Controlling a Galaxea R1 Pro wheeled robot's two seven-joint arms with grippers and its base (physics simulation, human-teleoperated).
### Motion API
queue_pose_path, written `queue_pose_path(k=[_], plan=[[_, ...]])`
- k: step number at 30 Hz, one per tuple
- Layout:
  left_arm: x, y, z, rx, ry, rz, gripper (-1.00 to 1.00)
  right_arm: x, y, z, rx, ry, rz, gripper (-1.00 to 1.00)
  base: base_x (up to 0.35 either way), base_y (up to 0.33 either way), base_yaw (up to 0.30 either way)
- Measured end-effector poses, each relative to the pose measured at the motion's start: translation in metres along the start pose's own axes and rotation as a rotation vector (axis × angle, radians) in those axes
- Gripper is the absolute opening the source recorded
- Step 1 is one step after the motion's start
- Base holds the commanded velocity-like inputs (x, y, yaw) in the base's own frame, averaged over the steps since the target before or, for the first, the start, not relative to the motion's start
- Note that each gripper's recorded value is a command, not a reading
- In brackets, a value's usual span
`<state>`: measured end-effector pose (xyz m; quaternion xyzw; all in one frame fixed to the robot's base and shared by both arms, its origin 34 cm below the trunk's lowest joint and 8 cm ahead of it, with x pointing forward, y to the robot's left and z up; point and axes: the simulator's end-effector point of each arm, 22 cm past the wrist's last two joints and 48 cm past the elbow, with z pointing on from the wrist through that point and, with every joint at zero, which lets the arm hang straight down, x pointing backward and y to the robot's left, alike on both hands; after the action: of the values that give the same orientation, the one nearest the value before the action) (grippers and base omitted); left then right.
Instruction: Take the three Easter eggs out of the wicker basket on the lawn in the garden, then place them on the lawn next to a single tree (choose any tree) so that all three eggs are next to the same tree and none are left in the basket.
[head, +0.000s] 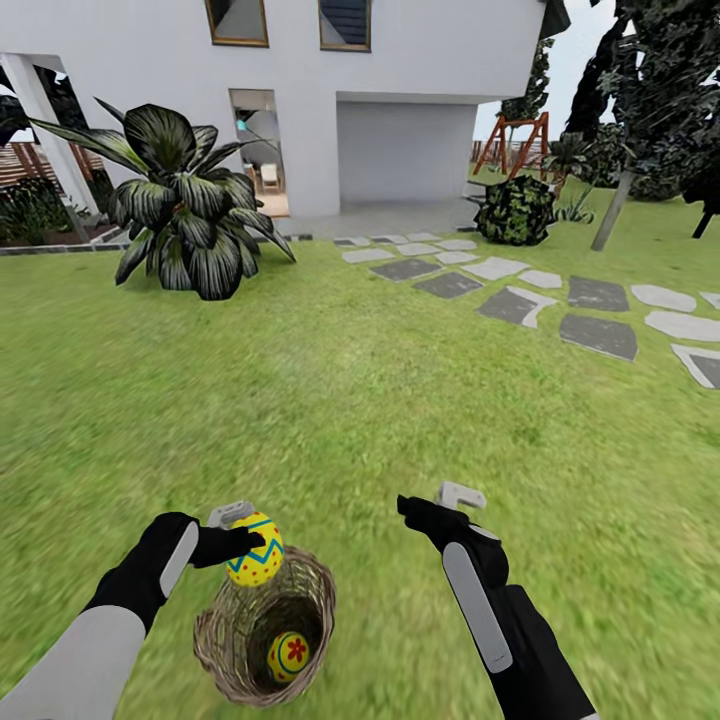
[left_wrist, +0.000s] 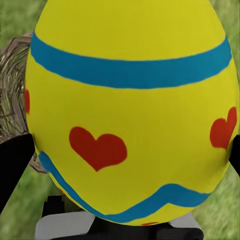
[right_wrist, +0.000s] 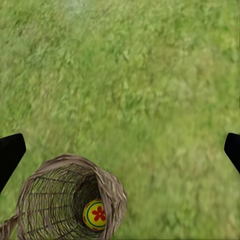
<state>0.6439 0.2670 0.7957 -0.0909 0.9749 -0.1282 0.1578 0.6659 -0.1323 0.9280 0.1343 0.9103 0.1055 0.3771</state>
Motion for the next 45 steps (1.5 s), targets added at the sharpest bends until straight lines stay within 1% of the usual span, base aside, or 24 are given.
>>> queue_pose_path(k=[2, 6, 9, 10, 12, 15, 16, 18, 21, 22, 25, 29, 32, 34, 37, 45], plan=[[-0.002, 0.002, -0.002, -0.002, -0.004, -0.003, -1.0, -0.002, 0.0, -0.001, -0.001, -0.003, 0.0, 1.0, 0.0, 0.0, 0.0], [-0.006, 0.02, -0.011, -0.024, -0.004, -0.009, -1.0, -0.001, -0.001, -0.001, 0.001, -0.001, -0.002, 1.0, 0.0, 0.0, 0.0], [-0.012, 0.039, -0.02, -0.048, -0.013, -0.017, -1.0, 0.001, -0.002, -0.001, 0.004, 0.004, -0.003, 1.0, 0.0, 0.0, 0.0], [-0.013, 0.039, -0.022, -0.039, -0.015, -0.029, -1.0, 0.001, -0.002, -0.001, 0.005, 0.005, -0.003, 1.0, 0.0, 0.0, 0.0], [-0.01, 0.034, -0.024, -0.014, 0.005, -0.056, -1.0, 0.0, -0.004, -0.002, 0.008, 0.001, -0.002, 1.0, 0.0, 0.0, 0.0], [-0.009, 0.034, -0.028, 0.004, 0.013, -0.076, -1.0, -0.003, -0.006, -0.004, 0.011, -0.005, -0.002, 1.0, 0.0, 0.0, 0.0], [-0.01, 0.034, -0.031, 0.024, 0.017, -0.086, -1.0, -0.005, -0.008, -0.004, 0.013, -0.007, -0.002, 1.0, 0.0, 0.0, 0.0], [-0.013, 0.034, -0.042, 0.102, 0.022, -0.106, -1.0, -0.007, -0.009, -0.005, 0.013, -0.011, -0.001, 1.0, 0.0, 0.0, 0.0], [-0.027, 0.038, -0.068, 0.235, -0.007, -0.115, -1.0, -0.008, -0.006, -0.007, 0.009, -0.015, -0.006, 1.0, 0.0, 0.0, 0.0], [-0.031, 0.037, -0.076, 0.283, -0.019, -0.116, -1.0, -0.009, -0.006, -0.007, 0.007, -0.017, -0.007, 1.0, 0.0, 0.0, 0.0], [-0.036, 0.02, -0.095, 0.425, -0.041, -0.11, -1.0, -0.012, 0.001, -0.01, -0.018, -0.025, -0.01, 1.0, 0.0, 0.0, 0.0], [-0.036, 0.001, -0.113, 0.554, -0.058, -0.103, -1.0, -0.017, 0.005, -0.013, -0.034, -0.037, -0.011, 1.0, 0.0, 0.0, 0.0], [-0.039, -0.017, -0.128, 0.661, -0.068, -0.099, -1.0, -0.017, 0.006, -0.014, -0.037, -0.038, -0.013, 1.0, 0.0, 0.0, 0.0], [-0.039, -0.024, -0.135, 0.702, -0.072, -0.096, -1.0, -0.022, 0.007, -0.017, -0.04, -0.049, -0.013, 1.0, 0.0, 0.0, 0.0], [-0.041, -0.031, -0.142, 0.736, -0.08, -0.093, -1.0, -0.028, 0.009, -0.021, -0.045, -0.063, -0.013, 1.0, 0.0, 0.0, 0.0], [-0.045, -0.034, -0.15, 0.748, -0.094, -0.086, -1.0, -0.034, 0.012, -0.026, -0.049, -0.079, -0.016, 1.0, 0.0, 0.0, 0.025]])
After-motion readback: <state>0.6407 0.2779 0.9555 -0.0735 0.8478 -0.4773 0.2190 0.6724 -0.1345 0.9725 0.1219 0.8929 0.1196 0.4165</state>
